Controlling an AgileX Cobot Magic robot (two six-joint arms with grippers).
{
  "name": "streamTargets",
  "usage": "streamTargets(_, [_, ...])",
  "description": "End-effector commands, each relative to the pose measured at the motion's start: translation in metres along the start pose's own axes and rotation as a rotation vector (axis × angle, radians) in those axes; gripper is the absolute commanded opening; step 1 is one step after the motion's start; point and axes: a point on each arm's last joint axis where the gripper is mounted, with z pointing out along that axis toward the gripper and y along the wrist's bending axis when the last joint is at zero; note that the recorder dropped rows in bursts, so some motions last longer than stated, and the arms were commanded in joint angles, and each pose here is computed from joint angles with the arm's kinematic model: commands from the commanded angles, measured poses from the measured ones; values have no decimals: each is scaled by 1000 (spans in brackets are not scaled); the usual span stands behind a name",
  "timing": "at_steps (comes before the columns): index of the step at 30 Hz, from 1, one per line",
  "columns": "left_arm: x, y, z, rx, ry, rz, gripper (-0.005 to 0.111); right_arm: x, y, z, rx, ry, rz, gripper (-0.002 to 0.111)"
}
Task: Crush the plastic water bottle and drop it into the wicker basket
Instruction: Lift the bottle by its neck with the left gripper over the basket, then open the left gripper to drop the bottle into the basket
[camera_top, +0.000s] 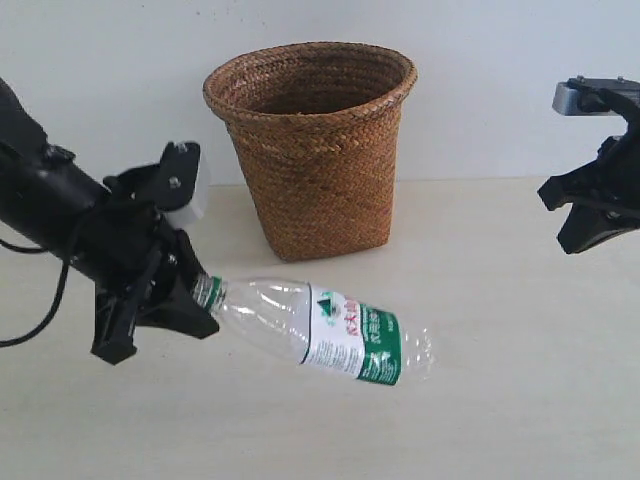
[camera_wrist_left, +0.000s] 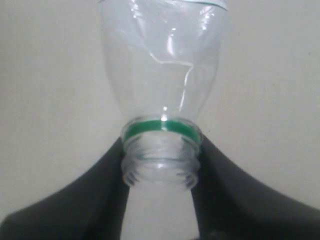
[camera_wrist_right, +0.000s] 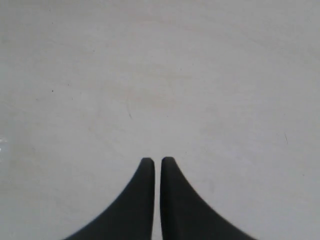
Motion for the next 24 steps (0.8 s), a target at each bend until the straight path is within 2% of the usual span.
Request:
streamTargets(1, [-31, 0, -36, -54, -141, 44, 4, -2, -1, -3, 6, -44, -8, 0])
streamTargets(5, [-45, 3, -51, -73, -178, 107, 4, -2, -1, -3, 7, -46, -8, 0])
streamTargets(9, [-56, 15, -65, -174, -205, 128, 4, -2, -1, -3, 7, -46, -14, 0])
streamTargets(11, [-61, 24, -73, -269, -218, 132, 4, -2, -1, -3, 7, -46, -14, 0])
streamTargets(12, [-63, 34, -80, -362, -231, 122, 4, -2, -1, -3, 7, -46, -14, 0])
streamTargets(14, [-61, 53, -96, -551, -285, 44, 4, -2, -1, -3, 7, -46, -14, 0])
streamTargets(15, [-59, 67, -104, -693, -337, -43, 4, -2, -1, -3, 7, -46, -14, 0])
streamTargets(16, [-56, 74, -104, -746, -353, -82, 6, -2, -1, -3, 5, -45, -13, 0])
streamTargets(17, [-53, 85, -96, -771, -314, -41, 24, -2, -1, -3, 4, -46, -12, 0])
streamTargets(19, [-49, 98, -82, -752, -303, -59, 72, -2, 0, -3, -2, -40, -12, 0])
streamTargets(20, [-48, 102, -76, -741, -308, -82, 90, -2, 0, -3, -8, -38, -8, 0])
streamTargets(21, [-46, 106, -69, -725, -301, -85, 95, -2, 1, -3, -14, -38, -4, 0])
streamTargets(24, [-45, 108, -67, -729, -287, -63, 87, -2, 1, -3, -16, -39, -5, 0])
